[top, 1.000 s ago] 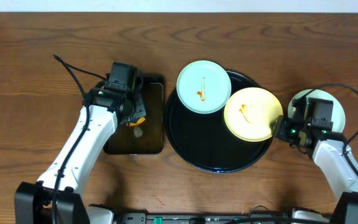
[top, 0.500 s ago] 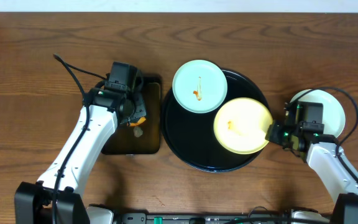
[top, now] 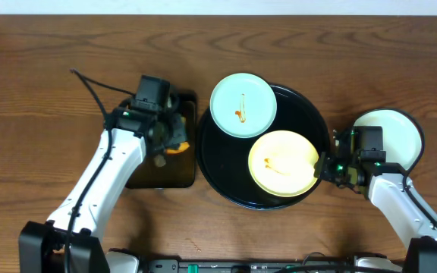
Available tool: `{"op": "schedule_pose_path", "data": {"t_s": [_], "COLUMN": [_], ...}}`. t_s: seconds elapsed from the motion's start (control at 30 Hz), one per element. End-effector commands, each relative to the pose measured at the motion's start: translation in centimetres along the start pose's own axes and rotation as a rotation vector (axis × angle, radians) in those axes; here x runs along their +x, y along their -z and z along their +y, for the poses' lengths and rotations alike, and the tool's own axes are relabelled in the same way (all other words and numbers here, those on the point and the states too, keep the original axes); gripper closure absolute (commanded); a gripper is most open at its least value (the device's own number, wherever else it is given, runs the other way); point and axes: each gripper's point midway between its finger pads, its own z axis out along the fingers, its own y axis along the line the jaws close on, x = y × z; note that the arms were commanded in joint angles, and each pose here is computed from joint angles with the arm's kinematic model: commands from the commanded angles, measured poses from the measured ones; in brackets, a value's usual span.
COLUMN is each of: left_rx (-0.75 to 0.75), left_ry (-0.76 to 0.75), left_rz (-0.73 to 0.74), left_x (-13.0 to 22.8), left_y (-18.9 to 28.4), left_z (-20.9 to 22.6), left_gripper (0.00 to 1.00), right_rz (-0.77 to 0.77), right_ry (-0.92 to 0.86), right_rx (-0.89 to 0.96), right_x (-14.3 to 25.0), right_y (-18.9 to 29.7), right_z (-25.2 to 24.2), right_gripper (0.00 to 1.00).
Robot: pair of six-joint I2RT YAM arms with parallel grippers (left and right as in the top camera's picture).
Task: Clean dirty plates on tray and stack at the side
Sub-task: 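Scrub the yellow plate with the sponge in the left gripper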
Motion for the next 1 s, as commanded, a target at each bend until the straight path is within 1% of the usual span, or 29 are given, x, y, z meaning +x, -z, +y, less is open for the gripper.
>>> {"op": "schedule_pose_path", "data": {"t_s": [0.0, 0.17, 0.2, 0.33, 0.43, 0.6, 0.73, 0.87, 0.97], "left_rx": [0.109, 0.185, 0.203, 0.216, 0.236, 0.321, 0.353, 0.433, 0.45], "left_ry": [-0.117, -0.261, -0.272, -0.258, -0.298, -0.357, -0.321, -0.334, -0.332], "left_rz": [0.035, 0.024, 0.039, 0.083, 0.112, 0.165, 0.185, 0.206, 0.204], "left_x": [1.6, 3.8, 4.9, 7.0, 8.9, 12.3, 14.1, 15.8, 16.3], "left_y": [-0.3, -0.6, -1.0, -2.6, -4.0, -5.6, -6.6, -6.6, -6.6], "left_z": [-4.0, -9.2, -10.7, -13.0, -14.9, -18.6, -20.7, -23.1, -23.8], "left_gripper": [0.92, 0.92, 0.92, 0.92, 0.92, 0.93, 0.92, 0.92, 0.92], "right_rz": [0.017, 0.039, 0.039, 0.041, 0.042, 0.042, 0.045, 0.05, 0.056], "right_ry": [0.029, 0.002, 0.009, 0.017, 0.02, 0.02, 0.018, 0.017, 0.015], "right_rx": [-0.029, -0.014, -0.013, -0.008, -0.008, -0.006, -0.005, -0.003, -0.001], "right_x": [0.7, 1.4, 1.4, 1.6, 1.6, 1.6, 1.7, 1.8, 2.0], "right_y": [0.0, -0.2, -0.2, -0.3, -0.3, -0.3, -0.3, -0.3, -0.3], "right_z": [1.3, 1.5, 1.6, 1.7, 1.8, 1.7, 1.7, 1.6, 1.6], "right_gripper": [0.99, 0.99, 0.99, 0.99, 0.99, 0.99, 0.99, 0.99, 0.99]}}
